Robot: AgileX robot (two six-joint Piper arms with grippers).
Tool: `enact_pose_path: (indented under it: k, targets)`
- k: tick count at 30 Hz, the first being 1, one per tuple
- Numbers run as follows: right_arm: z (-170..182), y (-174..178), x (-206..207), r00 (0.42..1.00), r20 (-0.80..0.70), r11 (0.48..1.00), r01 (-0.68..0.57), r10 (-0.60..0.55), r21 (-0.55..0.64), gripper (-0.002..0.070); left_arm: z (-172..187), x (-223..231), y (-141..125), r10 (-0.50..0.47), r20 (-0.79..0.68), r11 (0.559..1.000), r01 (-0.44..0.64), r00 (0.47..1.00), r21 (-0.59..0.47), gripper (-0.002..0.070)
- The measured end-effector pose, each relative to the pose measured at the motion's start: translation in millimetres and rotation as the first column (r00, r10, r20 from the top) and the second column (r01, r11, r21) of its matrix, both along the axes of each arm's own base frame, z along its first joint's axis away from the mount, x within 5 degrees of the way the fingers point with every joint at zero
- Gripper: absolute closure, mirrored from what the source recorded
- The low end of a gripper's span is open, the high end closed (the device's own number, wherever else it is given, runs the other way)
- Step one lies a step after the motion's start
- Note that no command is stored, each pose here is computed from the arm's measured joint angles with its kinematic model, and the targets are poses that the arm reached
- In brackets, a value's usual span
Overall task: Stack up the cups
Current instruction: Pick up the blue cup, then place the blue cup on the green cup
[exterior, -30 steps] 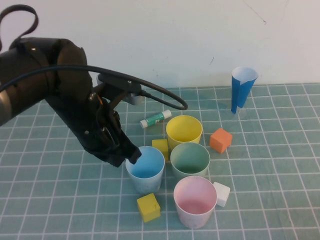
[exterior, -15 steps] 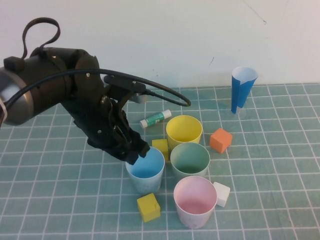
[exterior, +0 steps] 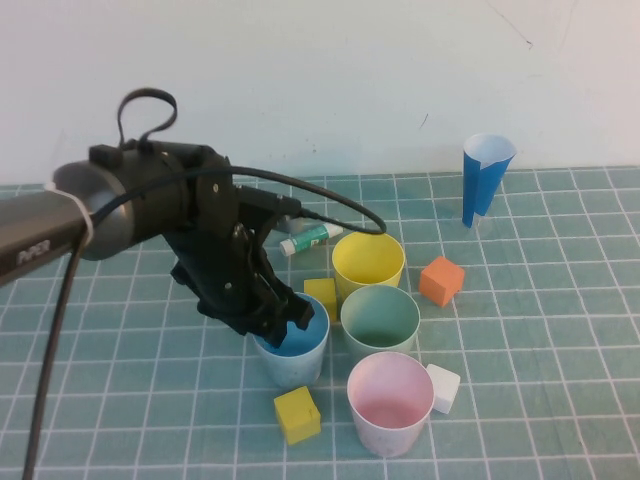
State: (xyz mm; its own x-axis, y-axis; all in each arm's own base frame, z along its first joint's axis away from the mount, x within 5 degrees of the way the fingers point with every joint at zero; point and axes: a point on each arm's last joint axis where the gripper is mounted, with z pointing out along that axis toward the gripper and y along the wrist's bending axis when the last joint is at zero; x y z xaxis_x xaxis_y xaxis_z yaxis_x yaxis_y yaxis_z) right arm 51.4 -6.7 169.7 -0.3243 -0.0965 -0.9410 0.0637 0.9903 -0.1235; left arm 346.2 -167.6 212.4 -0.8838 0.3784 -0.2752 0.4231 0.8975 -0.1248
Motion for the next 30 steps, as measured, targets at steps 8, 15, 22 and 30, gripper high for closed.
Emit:
enact_pose_path:
  k: [8, 15, 22, 30]
  targets:
    - [0.0, 0.0, 0.0, 1.0, 0.0, 1.0, 0.0, 0.0, 0.0, 0.0605, -13.2, 2.5, -1.1, 0.007, -0.035, 1.0, -0.007, 0.999, 0.013, 0.0635]
    - [0.0, 0.0, 0.0, 1.0, 0.0, 1.0, 0.0, 0.0, 0.0, 0.0605, 16.5, -7.3, 5.5, -0.01, 0.006, 1.0, 0.01, 1.0, 0.026, 0.0669]
    - [0.0, 0.0, 0.0, 1.0, 0.0, 1.0, 0.0, 0.0, 0.0, 0.0605, 87.5, -34.6, 16.6, -0.024, 0.171, 0.998, 0.032, 0.985, -0.049, 0.0669]
    - [0.0, 0.0, 0.0, 1.0, 0.0, 1.0, 0.0, 0.0, 0.0, 0.0605, 121.9, -55.6, 10.1, -0.091, 0.239, 0.968, 0.142, 0.967, -0.209, 0.0669]
